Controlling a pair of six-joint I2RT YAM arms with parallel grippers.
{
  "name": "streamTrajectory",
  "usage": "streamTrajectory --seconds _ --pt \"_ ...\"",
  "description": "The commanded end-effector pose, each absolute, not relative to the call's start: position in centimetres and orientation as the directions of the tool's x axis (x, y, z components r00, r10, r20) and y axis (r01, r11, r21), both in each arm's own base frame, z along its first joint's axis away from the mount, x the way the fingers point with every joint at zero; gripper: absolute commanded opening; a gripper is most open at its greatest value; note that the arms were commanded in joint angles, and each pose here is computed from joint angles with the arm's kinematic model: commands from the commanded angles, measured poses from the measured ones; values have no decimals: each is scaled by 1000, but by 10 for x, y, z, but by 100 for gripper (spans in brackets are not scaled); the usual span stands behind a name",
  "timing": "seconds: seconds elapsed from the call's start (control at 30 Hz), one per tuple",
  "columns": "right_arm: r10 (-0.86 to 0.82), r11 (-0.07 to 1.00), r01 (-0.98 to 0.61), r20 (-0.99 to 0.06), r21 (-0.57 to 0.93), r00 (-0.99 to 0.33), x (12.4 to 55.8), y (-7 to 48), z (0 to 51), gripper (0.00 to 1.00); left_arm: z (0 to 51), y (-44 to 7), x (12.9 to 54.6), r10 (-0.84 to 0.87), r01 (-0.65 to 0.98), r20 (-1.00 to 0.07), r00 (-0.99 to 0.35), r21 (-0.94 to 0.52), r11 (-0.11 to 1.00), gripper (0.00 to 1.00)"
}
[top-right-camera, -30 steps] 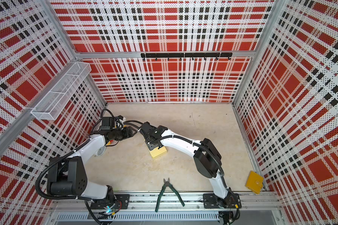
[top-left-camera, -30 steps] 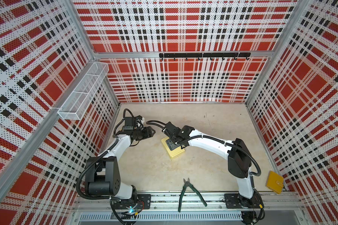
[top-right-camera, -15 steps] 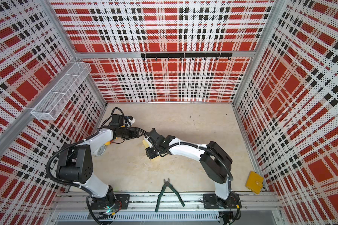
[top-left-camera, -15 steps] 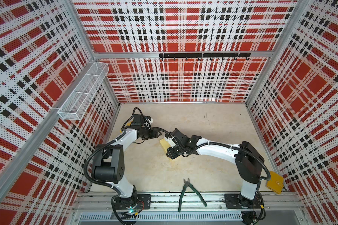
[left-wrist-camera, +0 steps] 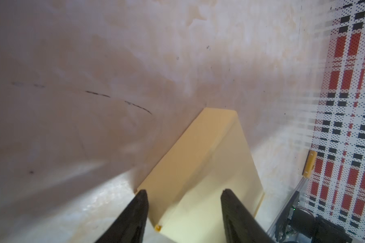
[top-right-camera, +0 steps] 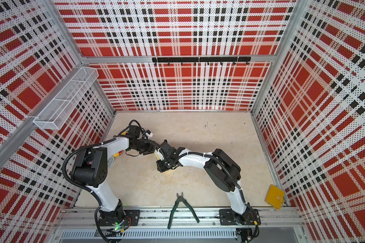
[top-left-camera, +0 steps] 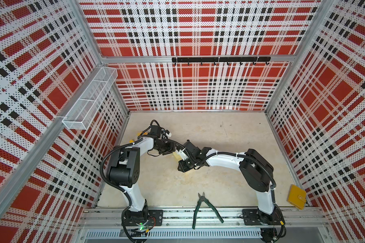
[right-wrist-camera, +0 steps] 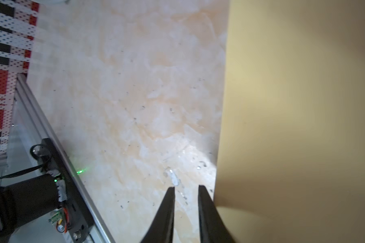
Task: Fold the paper box
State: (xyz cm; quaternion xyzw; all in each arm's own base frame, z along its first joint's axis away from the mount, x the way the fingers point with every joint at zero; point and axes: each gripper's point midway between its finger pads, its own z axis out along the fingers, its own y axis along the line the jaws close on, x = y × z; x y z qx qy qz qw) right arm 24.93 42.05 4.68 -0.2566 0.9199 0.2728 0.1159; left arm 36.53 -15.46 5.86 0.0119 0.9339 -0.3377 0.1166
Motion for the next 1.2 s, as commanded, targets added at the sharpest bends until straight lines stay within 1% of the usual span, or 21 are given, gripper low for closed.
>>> streamTrajectory --seconds 0.0,0.1,0.13,0.17,0.27,0.47,0.53,0.57,0.63,0.77,0.87,0.97,1.07,1.17 --pt "-339 801 -454 -329 390 -881 262 385 40 23 58 -166 354 -42 90 -183 -982 -653 752 57" --pt "-284 850 -396 -332 348 -900 277 354 38 23 59 -176 346 -34 93 -172 -985 -675 732 54" --pt "-264 862 -376 -334 339 -905 283 345 37 23 58 -181 343 45 194 -235 -971 -667 719 54" --pt "-252 868 -366 -337 337 -907 287 338 37 23 58 -187 340 -33 84 -151 -988 -704 706 54" --pt "-218 874 -345 -360 341 -907 300 325 46 23 58 -203 335 -21 84 -133 -991 -731 677 54" --pt "-215 868 -366 -411 334 -886 305 308 79 25 55 -203 340 -8 107 -159 -987 -697 709 53" --pt "-198 877 -356 -432 322 -880 305 296 90 26 55 -199 343 -16 108 -173 -985 -684 721 54" --pt "-215 875 -377 -453 303 -865 304 290 94 28 56 -197 345 -18 110 -178 -984 -678 726 54" --pt "-195 886 -367 -492 282 -849 307 274 105 36 59 -194 347 -25 113 -193 -981 -669 735 55" --pt "-166 919 -336 -566 209 -807 319 233 126 50 73 -180 354 -23 166 -288 -957 -613 773 63" --pt "-137 944 -291 -617 156 -775 327 199 139 59 85 -163 361 -1 221 -380 -925 -541 812 72" --pt "-111 964 -243 -663 110 -741 331 166 146 72 98 -145 368 41 275 -464 -885 -450 849 80" --pt "-90 977 -200 -699 78 -709 335 137 150 79 113 -123 375 80 317 -546 -834 -355 879 87" --pt "-80 986 -160 -714 46 -696 340 112 146 82 121 -90 385 49 260 -584 -811 -284 923 99"
